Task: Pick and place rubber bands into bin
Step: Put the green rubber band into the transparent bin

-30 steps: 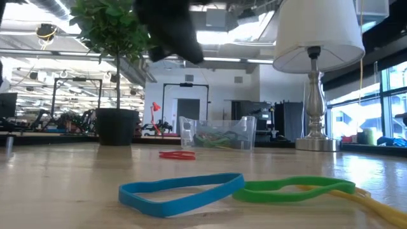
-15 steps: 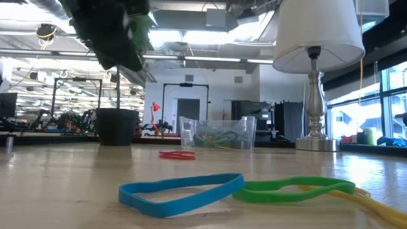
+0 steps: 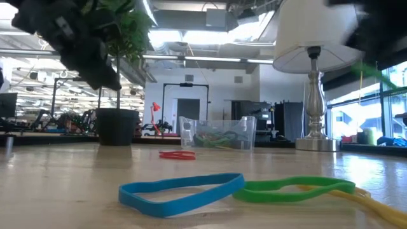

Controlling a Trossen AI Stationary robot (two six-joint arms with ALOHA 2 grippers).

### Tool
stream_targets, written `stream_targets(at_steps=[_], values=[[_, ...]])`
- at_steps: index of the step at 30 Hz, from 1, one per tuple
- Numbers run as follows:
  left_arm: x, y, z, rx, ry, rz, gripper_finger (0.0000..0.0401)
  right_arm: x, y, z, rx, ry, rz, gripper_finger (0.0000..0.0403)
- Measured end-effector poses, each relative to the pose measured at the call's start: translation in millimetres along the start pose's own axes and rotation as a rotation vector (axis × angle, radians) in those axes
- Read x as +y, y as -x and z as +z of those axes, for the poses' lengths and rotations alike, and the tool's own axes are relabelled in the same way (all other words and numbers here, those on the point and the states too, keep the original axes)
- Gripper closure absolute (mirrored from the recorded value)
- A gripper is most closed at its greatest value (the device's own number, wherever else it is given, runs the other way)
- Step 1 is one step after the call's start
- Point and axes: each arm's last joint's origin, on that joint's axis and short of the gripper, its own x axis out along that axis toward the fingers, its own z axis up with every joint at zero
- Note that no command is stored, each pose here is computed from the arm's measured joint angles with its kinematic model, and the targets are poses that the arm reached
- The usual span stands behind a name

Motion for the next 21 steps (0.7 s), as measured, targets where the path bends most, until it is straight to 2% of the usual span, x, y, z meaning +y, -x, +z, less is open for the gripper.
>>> stream_targets(at_steps=[6, 10, 16, 21], values=[[27.5, 1.9, -6.0, 0.022, -0.066, -0.033, 0.0400, -32.0, 25.8, 88.9, -0.207, -0.120, -0.056, 0.0401], [46.4, 2.9, -0.9, 0.009, -0.117, -0.026, 0.0399, -57.2, 32.7, 145.7, -0.289, -0.117, -0.115, 0.0402], [71.5, 7.2, 11.7, -0.092, -0.141, 0.058, 0.0399, -105.3, 1.4, 209.6, -0.271, -0.183, -0.247, 0.0403], [79.1, 10.7, 19.1, -0.162, -0.155, -0.018, 0.0399, -151.6, -41.0, 233.5, -0.185, -0.283, -0.330, 0.0403]])
